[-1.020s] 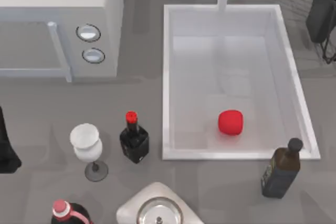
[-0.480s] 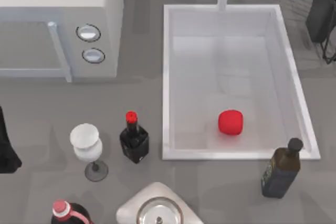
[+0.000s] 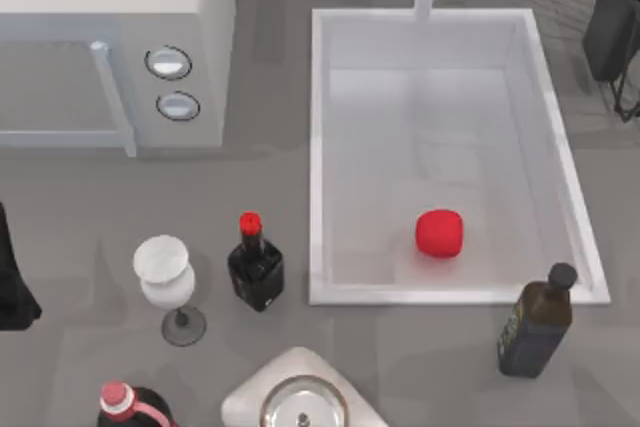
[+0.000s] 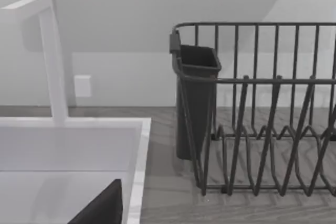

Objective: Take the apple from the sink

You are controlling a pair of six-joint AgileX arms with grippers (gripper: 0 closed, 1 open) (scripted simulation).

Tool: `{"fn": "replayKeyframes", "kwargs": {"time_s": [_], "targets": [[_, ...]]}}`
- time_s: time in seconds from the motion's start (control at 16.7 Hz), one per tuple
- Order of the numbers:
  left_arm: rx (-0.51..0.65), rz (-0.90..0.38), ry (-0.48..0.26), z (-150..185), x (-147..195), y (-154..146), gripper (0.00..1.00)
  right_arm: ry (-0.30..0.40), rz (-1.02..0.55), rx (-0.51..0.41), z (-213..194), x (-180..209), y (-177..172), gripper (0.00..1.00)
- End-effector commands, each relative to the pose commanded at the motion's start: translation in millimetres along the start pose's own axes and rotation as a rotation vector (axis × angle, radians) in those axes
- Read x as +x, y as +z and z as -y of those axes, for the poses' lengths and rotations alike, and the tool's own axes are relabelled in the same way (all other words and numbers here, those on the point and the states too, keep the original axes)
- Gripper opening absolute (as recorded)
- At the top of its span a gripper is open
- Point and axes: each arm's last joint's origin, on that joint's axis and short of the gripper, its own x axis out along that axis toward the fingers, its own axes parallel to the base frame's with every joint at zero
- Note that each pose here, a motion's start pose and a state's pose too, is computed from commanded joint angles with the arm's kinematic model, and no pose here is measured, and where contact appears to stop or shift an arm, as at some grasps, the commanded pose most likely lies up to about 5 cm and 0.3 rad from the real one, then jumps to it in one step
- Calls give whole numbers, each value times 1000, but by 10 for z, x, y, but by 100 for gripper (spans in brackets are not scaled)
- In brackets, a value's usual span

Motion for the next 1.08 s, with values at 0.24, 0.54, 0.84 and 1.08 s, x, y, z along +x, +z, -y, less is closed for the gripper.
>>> {"fn": "replayKeyframes", "kwargs": {"time_s": [0.24, 0.54, 0.84, 1.08], "targets": [[0, 0, 0, 0, 0, 0, 100, 8, -21, 8, -9, 2, 55, 100], [0, 0, 0, 0, 0, 0, 100, 61, -195, 63, -83, 98, 521, 100], [0, 0, 0, 0, 0, 0, 100, 116, -531, 121, -298, 641, 1129, 100], [0, 0, 0, 0, 0, 0, 100, 127, -858, 135, -671, 1433, 1303, 100]]}}
